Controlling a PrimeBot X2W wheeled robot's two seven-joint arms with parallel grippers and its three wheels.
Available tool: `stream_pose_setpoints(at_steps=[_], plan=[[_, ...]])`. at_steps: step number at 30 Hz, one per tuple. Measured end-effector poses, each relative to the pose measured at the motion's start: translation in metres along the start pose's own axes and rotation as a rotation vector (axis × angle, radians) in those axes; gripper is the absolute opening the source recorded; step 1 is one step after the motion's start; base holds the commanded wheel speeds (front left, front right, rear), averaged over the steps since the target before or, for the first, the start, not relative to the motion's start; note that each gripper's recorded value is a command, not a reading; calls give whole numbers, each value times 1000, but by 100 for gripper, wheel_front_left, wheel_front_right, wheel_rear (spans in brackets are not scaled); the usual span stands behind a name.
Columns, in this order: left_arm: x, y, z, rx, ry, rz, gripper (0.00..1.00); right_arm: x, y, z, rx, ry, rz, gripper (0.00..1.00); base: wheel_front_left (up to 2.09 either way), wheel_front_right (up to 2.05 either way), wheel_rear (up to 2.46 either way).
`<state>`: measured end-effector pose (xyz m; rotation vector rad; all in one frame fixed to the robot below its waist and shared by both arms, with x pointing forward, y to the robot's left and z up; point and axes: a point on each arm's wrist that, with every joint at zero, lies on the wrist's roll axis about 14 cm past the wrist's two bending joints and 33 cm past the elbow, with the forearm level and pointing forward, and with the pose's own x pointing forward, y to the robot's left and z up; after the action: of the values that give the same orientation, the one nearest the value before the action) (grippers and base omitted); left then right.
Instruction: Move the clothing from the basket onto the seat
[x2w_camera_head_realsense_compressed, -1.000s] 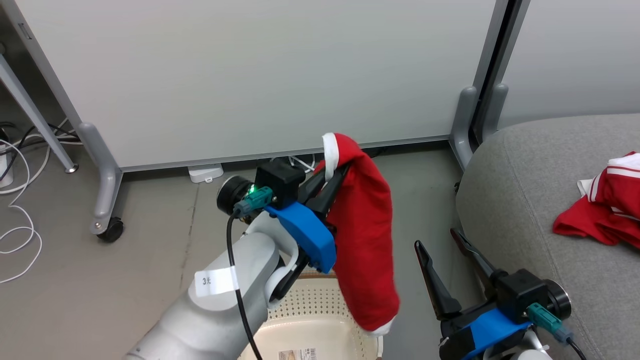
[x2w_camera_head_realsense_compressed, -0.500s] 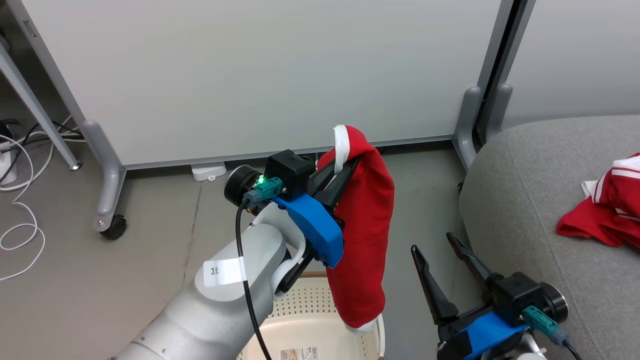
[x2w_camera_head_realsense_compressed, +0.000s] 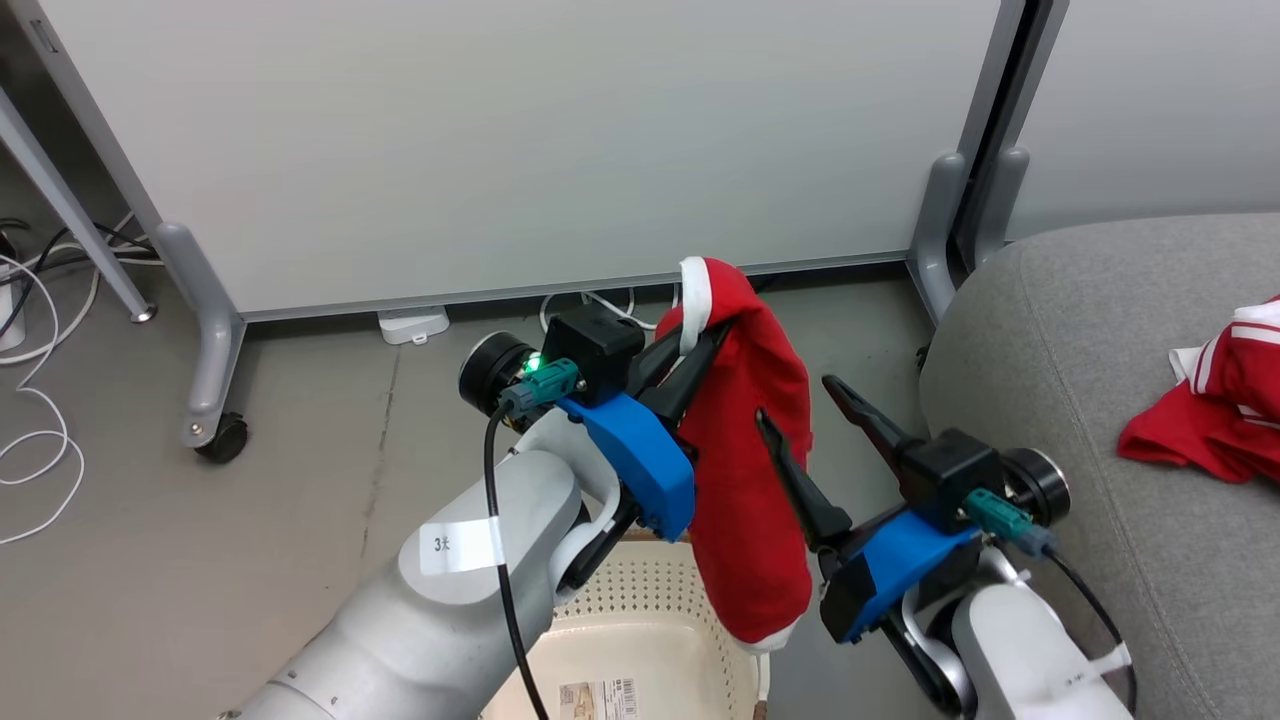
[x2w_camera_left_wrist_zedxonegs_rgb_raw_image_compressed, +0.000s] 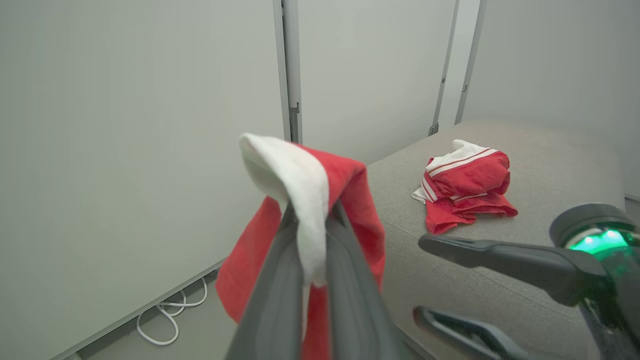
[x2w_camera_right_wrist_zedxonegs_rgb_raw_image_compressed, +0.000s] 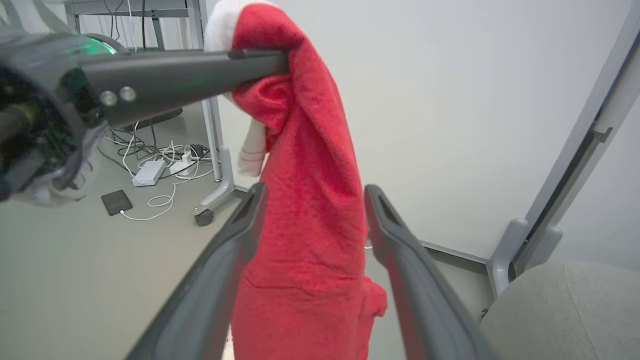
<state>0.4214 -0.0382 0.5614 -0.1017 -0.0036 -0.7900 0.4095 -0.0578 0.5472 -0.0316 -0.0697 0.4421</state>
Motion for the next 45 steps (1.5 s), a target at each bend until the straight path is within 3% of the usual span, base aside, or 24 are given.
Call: stream_pose_setpoints(at_steps=[11,27,28,29,31,45], plan=[[-1,1,-7,-8,16,-1,0,34,4,-14,-22,100,58,100,0,0,0],[-5,-6,-7,-11,22,-13,0,52,12,-50,5,252,103,100,0,0,0],[-5,-6,-7,-10,23,-14,0,52,12,-50,9,252,102,86,0,0,0],[-6,-6,-8,-10,24,-15,0,52,12,-51,10,253,103,86,0,0,0],[-6,-7,-8,-13,24,-15,0,52,12,-53,15,257,104,0,0,0,0],[-4,-5,-7,-4,28,-15,0,52,11,-51,36,234,105,0,0,0,0]])
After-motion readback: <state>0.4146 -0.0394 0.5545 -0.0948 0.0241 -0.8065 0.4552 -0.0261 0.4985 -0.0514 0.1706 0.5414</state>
